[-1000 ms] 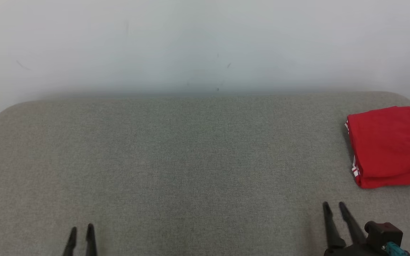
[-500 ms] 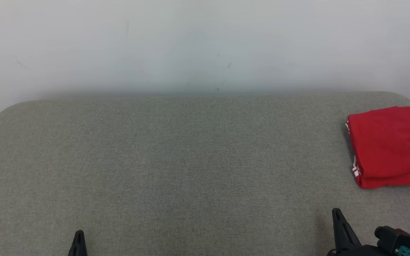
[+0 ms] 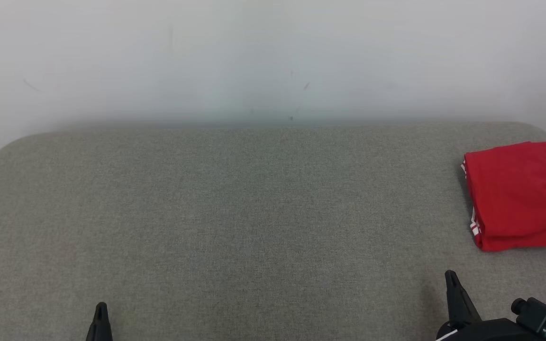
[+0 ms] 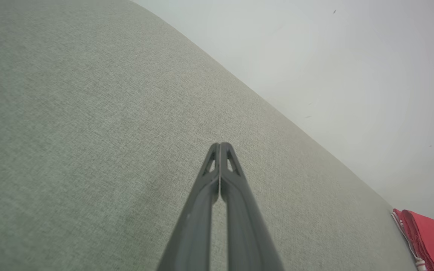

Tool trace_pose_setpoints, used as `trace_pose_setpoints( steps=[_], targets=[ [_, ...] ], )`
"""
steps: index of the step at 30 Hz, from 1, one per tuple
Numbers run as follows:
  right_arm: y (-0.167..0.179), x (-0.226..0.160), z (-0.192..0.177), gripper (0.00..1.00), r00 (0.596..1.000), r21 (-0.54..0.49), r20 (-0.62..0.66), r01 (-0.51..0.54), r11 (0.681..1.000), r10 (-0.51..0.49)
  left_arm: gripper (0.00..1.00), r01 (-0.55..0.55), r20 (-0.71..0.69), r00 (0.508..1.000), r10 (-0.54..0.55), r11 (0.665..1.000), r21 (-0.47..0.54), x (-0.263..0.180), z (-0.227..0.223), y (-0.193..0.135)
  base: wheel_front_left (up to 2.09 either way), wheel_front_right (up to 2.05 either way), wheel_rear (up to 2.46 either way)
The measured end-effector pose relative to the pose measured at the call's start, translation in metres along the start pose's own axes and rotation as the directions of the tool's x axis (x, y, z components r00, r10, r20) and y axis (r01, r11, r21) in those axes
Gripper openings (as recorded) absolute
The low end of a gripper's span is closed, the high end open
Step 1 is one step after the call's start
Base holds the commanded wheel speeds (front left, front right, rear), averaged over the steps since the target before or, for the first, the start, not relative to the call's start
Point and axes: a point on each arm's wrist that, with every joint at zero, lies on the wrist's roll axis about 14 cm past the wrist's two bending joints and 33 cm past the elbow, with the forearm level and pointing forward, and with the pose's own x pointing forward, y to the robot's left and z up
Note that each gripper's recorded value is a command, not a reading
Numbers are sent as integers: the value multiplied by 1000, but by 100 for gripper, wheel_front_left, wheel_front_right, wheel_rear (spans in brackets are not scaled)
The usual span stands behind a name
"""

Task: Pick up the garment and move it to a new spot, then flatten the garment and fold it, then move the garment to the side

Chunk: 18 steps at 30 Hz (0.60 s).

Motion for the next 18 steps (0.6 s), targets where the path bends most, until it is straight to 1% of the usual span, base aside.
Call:
trace_pose_setpoints(
  steps=[6, 7, 18],
  targets=[
    [3, 4, 5, 0, 1000, 86, 15, -8, 996, 7, 0, -1, -1, 1000, 1, 997, -80, 4, 3, -2, 0, 0, 0],
    [4, 4, 6, 0, 1000, 115, 16, -9, 993, 7, 0, -1, -1, 1000, 1, 994, -111, 5, 4, -2, 0, 0, 0],
    [6, 7, 9, 0, 1000, 256, 24, -16, 966, 10, 0, 2, -6, 1000, -4, 969, -246, 9, 7, -5, 0, 0, 0]
  ],
)
